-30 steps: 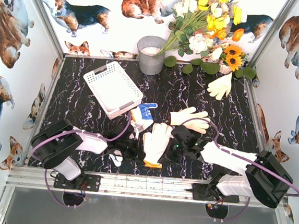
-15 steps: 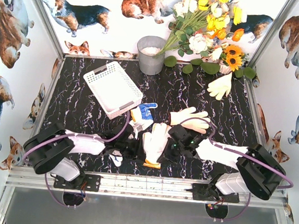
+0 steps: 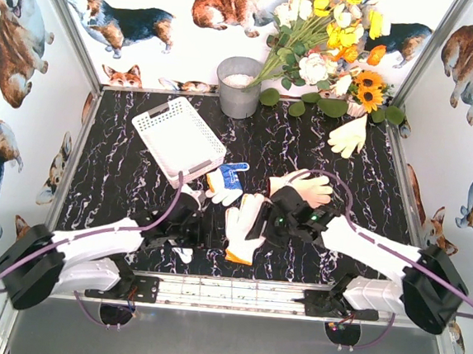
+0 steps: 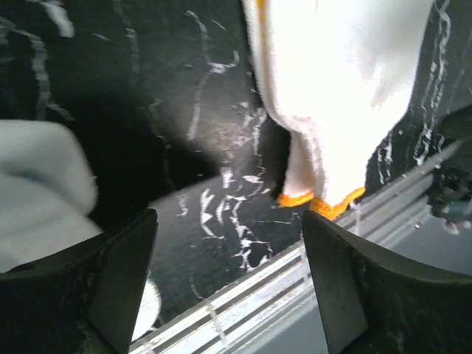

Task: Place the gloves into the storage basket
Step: Pair the glove with the glove.

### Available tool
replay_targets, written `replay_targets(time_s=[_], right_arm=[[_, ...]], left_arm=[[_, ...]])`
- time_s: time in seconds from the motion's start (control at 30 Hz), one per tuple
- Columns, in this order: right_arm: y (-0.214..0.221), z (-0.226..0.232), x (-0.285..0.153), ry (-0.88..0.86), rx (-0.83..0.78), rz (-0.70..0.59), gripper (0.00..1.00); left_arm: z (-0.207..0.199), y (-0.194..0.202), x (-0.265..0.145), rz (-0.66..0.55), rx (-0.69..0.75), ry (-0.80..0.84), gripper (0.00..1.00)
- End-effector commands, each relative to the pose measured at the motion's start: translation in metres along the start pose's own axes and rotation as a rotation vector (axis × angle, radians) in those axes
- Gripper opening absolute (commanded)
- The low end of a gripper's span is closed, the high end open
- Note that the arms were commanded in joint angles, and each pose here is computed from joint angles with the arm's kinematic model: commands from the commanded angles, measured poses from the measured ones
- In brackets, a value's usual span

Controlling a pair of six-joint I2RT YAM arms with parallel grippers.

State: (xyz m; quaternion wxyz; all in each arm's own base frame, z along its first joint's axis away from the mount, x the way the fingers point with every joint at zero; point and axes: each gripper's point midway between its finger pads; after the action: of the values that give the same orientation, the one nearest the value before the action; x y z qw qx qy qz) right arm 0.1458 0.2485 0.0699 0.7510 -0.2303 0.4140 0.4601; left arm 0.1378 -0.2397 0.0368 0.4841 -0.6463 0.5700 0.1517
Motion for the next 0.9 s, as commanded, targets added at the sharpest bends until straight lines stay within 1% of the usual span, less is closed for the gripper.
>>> replay_targets(time_s=[0.0, 0.13, 0.2, 0.23, 0.3, 0.4, 0.5, 0.53, 0.6, 0.67, 0.7, 0.77, 0.87], right_arm=[[-0.020, 0.010, -0.029, -0.010, -0.067, -0.107, 0.66], [-0.043, 0.018, -0.060, -0.048, -0.117, -0.215, 0.71], [-0.057, 0.019, -0.073, -0.061, -0.131, -0.262, 0.74], [-0.063, 0.020, -0.078, -0.066, -0.132, -0.279, 0.74], [-0.074, 0.021, -0.083, -0.076, -0.125, -0.294, 0.74], [-0.082, 0.028, -0.079, -0.107, -0.110, -0.278, 0.71], [-0.087, 0.039, -0.069, -0.143, -0.103, -0.253, 0.65], [-0.088, 0.043, -0.065, -0.150, -0.103, -0.246, 0.61], [-0.091, 0.041, -0.053, -0.127, -0.092, -0.228, 0.57], [-0.095, 0.034, -0.042, -0.088, -0.080, -0.224, 0.54], [-0.097, 0.030, -0.037, -0.069, -0.074, -0.223, 0.52], [-0.101, 0.026, -0.030, -0.042, -0.081, -0.215, 0.49], [-0.109, 0.021, -0.022, 0.008, -0.097, -0.221, 0.48]], left_arm=[[0.026, -0.020, -0.022, -0.090, 0.047, -0.177, 0.75], [0.010, -0.048, -0.035, -0.170, 0.073, -0.160, 0.77], [-0.003, -0.061, -0.036, -0.198, 0.084, -0.119, 0.75], [-0.010, -0.066, -0.034, -0.209, 0.088, -0.092, 0.74], [-0.026, -0.075, -0.030, -0.229, 0.091, -0.018, 0.67], [-0.049, -0.081, -0.020, -0.231, 0.097, 0.096, 0.57], [-0.066, -0.082, -0.010, -0.200, 0.121, 0.185, 0.46], [-0.073, -0.084, -0.009, -0.199, 0.132, 0.216, 0.42], [-0.081, -0.082, -0.005, -0.178, 0.144, 0.261, 0.36], [-0.086, -0.077, -0.001, -0.151, 0.157, 0.300, 0.31], [-0.088, -0.073, 0.001, -0.134, 0.168, 0.320, 0.31], [-0.093, -0.058, 0.004, -0.089, 0.239, 0.389, 0.30], [-0.086, -0.041, 0.010, -0.034, 0.293, 0.405, 0.26]])
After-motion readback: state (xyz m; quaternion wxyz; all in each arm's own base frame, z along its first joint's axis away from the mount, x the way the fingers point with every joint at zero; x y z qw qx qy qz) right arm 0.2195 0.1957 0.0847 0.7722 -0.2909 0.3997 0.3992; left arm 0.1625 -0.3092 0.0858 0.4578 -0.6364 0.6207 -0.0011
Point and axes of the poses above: each gripper's point midway between its finger pads, its own x axis out along the fingers, its own z axis along the line the jaws close on, y = z × x, and after that the axes turned 15 degrees about x, right-handed
